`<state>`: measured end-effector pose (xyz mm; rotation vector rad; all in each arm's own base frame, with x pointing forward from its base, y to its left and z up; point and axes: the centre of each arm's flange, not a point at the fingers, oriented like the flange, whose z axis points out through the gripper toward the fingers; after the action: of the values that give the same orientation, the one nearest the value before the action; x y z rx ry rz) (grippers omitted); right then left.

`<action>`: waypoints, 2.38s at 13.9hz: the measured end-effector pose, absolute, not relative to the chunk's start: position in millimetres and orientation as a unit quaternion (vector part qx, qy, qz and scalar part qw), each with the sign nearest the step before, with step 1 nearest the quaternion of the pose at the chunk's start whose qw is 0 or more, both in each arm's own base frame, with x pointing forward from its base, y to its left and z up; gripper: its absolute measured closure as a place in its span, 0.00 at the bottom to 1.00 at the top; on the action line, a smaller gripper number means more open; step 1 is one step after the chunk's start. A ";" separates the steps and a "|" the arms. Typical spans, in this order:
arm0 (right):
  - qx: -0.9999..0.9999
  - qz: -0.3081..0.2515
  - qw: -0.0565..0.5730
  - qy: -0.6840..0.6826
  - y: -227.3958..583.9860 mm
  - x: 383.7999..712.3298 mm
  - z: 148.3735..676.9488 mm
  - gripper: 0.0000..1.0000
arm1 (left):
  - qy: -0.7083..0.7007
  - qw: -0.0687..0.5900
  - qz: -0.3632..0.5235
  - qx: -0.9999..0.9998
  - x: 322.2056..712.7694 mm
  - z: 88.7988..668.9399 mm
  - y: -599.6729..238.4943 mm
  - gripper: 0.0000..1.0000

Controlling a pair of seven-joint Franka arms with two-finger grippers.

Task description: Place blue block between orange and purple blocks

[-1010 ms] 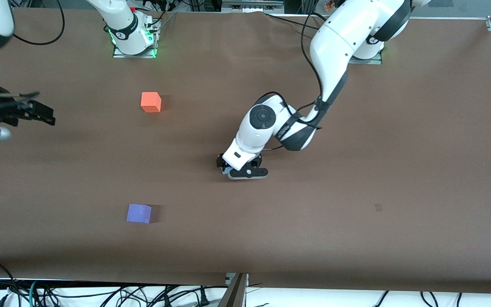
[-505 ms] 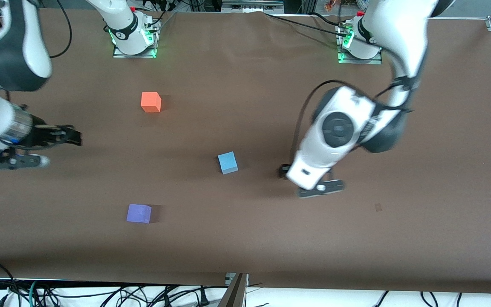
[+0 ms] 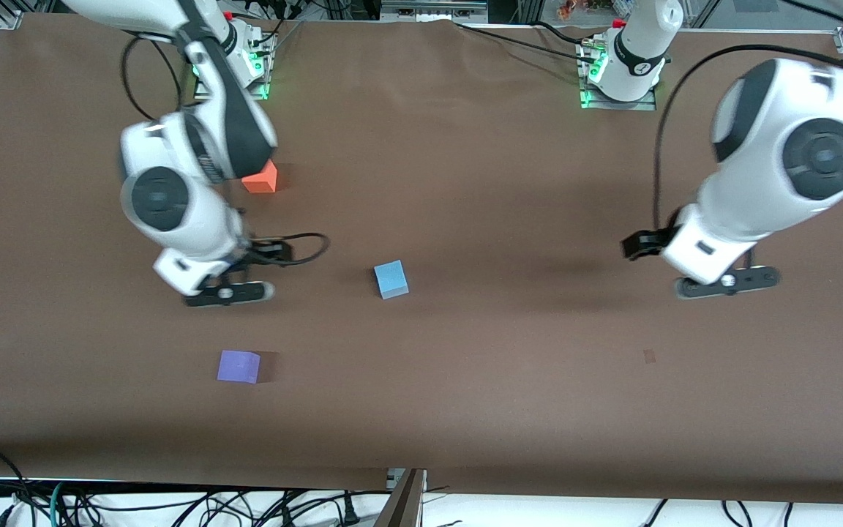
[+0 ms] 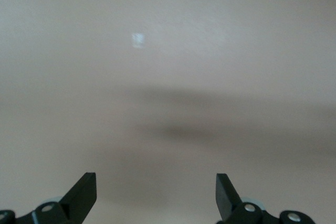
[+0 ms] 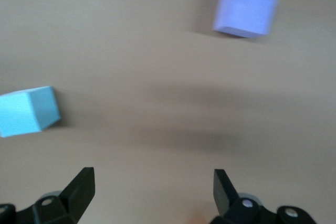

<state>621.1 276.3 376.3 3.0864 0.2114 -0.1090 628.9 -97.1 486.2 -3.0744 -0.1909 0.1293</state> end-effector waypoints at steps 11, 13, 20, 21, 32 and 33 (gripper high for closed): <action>0.999 0.028 -0.011 0.037 435.4 566.3 266.5 0.00 | -0.083 -0.005 -0.011 -0.997 581.6 576.3 115.7 0.00; 0.999 0.029 -0.011 0.038 436.3 566.2 260.8 0.00 | -0.075 -0.006 -0.009 -0.997 583.5 574.7 105.0 0.00; 0.998 0.029 -0.013 0.060 459.9 548.4 227.6 0.00 | -0.067 -0.008 0.011 -0.998 579.6 576.1 95.2 0.00; 0.998 0.031 -0.013 0.062 462.2 546.8 222.1 0.00 | -0.067 -0.008 0.015 -0.998 577.1 578.8 93.9 0.00; 0.995 0.042 -0.014 0.091 457.6 553.0 211.2 0.01 | -0.088 0.001 0.016 -0.996 573.5 589.9 61.1 0.00; 0.994 0.046 -0.015 0.095 457.0 554.5 212.1 0.07 | -0.089 0.001 0.015 -0.996 573.4 590.5 62.5 0.00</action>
<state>554.5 457.0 212.1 3.1550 0.2999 0.1451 573.4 62.5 590.5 -3.1270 -0.2790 0.0486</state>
